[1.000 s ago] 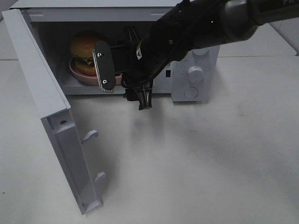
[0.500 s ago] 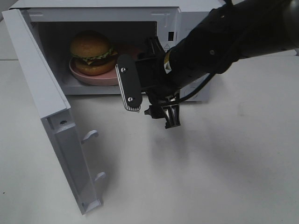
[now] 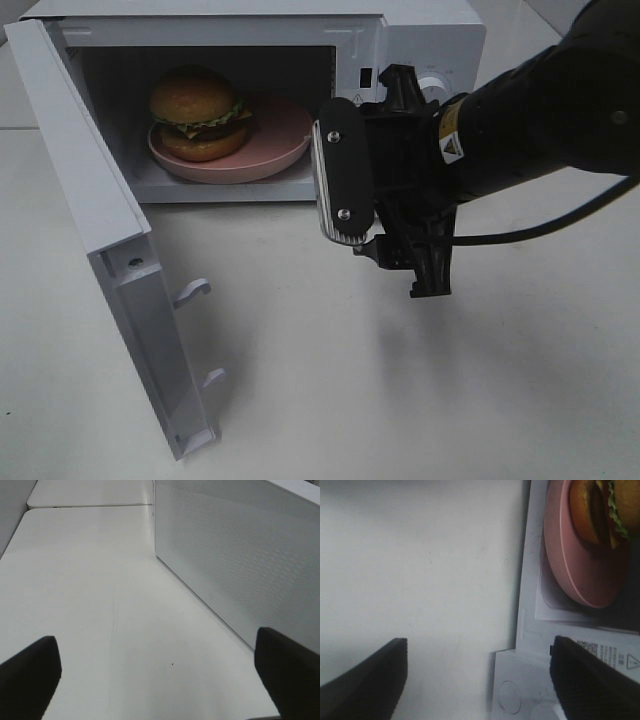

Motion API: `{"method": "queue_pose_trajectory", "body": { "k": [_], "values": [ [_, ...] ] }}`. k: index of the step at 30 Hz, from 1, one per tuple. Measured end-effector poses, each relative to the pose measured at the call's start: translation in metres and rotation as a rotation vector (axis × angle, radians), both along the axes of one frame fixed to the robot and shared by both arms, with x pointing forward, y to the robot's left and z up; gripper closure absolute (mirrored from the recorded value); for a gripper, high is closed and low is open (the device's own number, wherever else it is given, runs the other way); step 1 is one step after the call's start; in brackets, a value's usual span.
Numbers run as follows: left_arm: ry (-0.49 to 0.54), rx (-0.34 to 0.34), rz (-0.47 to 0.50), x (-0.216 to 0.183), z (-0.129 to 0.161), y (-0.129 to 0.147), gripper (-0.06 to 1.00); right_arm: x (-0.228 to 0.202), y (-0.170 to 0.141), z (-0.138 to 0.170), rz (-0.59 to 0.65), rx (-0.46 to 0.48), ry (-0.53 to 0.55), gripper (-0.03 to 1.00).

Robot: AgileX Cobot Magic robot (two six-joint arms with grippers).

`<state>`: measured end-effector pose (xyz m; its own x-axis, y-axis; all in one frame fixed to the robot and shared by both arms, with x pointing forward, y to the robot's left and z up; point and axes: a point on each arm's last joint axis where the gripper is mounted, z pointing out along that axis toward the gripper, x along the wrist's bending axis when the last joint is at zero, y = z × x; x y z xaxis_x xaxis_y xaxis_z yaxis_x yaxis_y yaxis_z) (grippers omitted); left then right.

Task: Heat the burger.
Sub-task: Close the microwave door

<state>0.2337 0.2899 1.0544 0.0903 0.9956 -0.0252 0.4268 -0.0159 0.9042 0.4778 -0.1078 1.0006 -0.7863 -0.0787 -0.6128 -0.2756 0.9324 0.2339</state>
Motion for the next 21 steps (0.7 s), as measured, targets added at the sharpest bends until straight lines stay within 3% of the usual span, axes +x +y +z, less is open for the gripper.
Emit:
{"method": "queue_pose_trajectory", "body": {
  "k": [6, 15, 19, 21],
  "values": [
    [0.000, 0.000, 0.000, 0.000, 0.000, 0.000, -0.05, -0.012, -0.010, 0.006, -0.069, 0.050, 0.024, 0.21],
    [0.000, 0.000, 0.000, 0.000, 0.000, 0.000, -0.05, -0.035, -0.035, 0.023, -0.362, 0.168, 0.163, 0.21],
    [0.000, 0.000, 0.000, 0.000, 0.000, 0.000, -0.05, -0.048, -0.049, 0.032, -0.566, 0.222, 0.250, 0.21],
    [0.000, 0.000, 0.000, 0.000, 0.000, 0.000, -0.05, -0.050, -0.052, 0.034, -0.598, 0.230, 0.261, 0.21]
  ]
}}
